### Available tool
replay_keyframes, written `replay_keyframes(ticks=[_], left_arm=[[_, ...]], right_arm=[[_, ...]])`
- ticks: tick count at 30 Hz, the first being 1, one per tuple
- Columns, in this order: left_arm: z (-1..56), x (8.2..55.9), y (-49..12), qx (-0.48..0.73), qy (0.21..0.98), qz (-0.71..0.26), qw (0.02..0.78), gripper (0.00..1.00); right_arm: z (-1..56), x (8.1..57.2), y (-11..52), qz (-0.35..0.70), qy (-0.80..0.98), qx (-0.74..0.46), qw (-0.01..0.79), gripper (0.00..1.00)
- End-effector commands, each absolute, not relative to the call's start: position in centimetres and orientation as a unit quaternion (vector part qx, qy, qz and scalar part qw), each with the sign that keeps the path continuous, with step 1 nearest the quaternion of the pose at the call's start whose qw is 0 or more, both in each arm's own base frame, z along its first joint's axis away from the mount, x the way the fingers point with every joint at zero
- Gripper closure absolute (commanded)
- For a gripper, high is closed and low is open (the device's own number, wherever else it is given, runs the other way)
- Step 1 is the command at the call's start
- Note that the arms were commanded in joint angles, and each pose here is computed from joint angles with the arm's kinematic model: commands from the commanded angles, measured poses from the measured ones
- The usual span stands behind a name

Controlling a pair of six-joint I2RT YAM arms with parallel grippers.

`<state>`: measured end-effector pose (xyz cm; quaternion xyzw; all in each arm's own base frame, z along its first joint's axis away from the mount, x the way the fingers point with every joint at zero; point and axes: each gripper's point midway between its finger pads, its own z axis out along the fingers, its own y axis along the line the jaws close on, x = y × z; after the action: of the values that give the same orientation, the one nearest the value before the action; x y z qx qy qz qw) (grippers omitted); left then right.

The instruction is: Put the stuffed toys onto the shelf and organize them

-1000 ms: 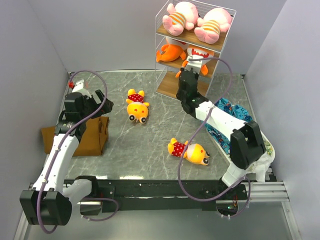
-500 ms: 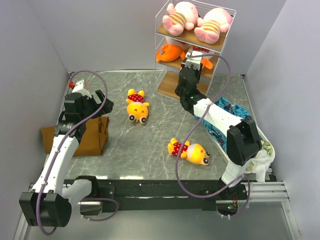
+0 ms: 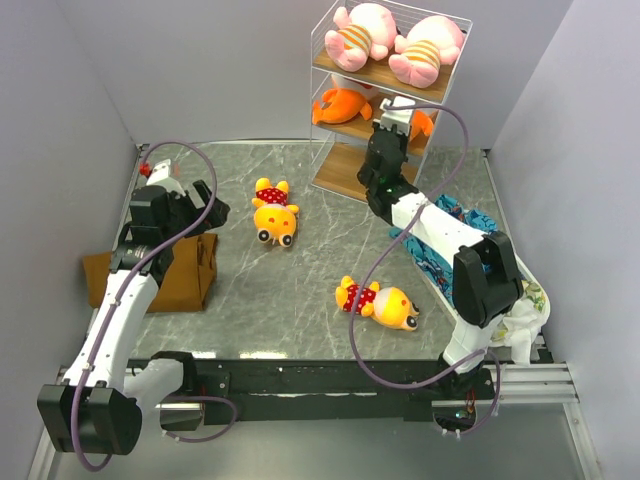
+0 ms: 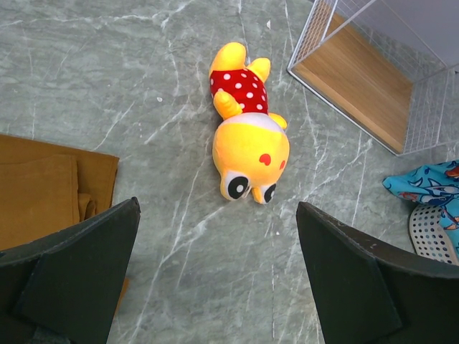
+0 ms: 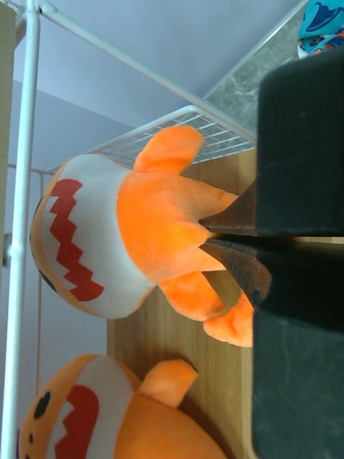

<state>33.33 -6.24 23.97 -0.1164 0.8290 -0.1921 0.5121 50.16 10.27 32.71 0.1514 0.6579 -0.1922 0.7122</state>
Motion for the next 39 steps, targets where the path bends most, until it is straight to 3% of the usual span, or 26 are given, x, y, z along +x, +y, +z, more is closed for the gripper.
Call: replay_keyframes(ticks=[1, 10, 17, 19, 20, 21, 24, 33, 39], left_arm=[[24.6, 33.4, -6.3, -0.107, 0.822, -0.189, 0.527, 0.04], [24.5, 33.5, -6.6, -0.103, 0.823, -0.190, 0.525, 0.04], [24.5, 33.5, -6.8, -0.101, 0.822, -0.193, 0.526, 0.03], [24.5, 33.5, -6.7, -0.102, 0.823, -0.190, 0.526, 0.04], [24.5, 33.5, -6.7, -0.102, 0.823, -0.190, 0.526, 0.03], [24.5, 33.5, -6.6, -0.104, 0.822, -0.187, 0.528, 0.04], [24.5, 33.4, -6.5, -0.105, 0.822, -0.181, 0.529, 0.04], [25.0, 33.2, -5.9, -0.113, 0.814, -0.167, 0.544, 0.04], [24.5, 33.3, -5.4, -0.123, 0.820, -0.152, 0.538, 0.03]], right_arm=[[35.3, 51.0, 9.2, -0.186, 0.625, 0.190, 0.734, 1.00], [35.3, 52.4, 8.9, -0.189, 0.615, 0.174, 0.745, 1.00], [35.7, 52.9, 8.9, -0.201, 0.603, 0.152, 0.757, 0.93], [35.9, 52.8, 8.9, -0.201, 0.602, 0.150, 0.758, 0.88], [36.2, 52.5, 8.9, -0.199, 0.600, 0.151, 0.760, 0.83], [36.2, 52.5, 8.9, -0.196, 0.602, 0.149, 0.760, 0.72], [36.5, 51.8, 9.6, -0.170, 0.617, 0.123, 0.759, 0.61], [37.0, 47.2, 11.6, -0.076, 0.642, 0.080, 0.759, 0.52], [34.8, 43.4, 13.3, 0.039, 0.703, 0.093, 0.704, 0.49]])
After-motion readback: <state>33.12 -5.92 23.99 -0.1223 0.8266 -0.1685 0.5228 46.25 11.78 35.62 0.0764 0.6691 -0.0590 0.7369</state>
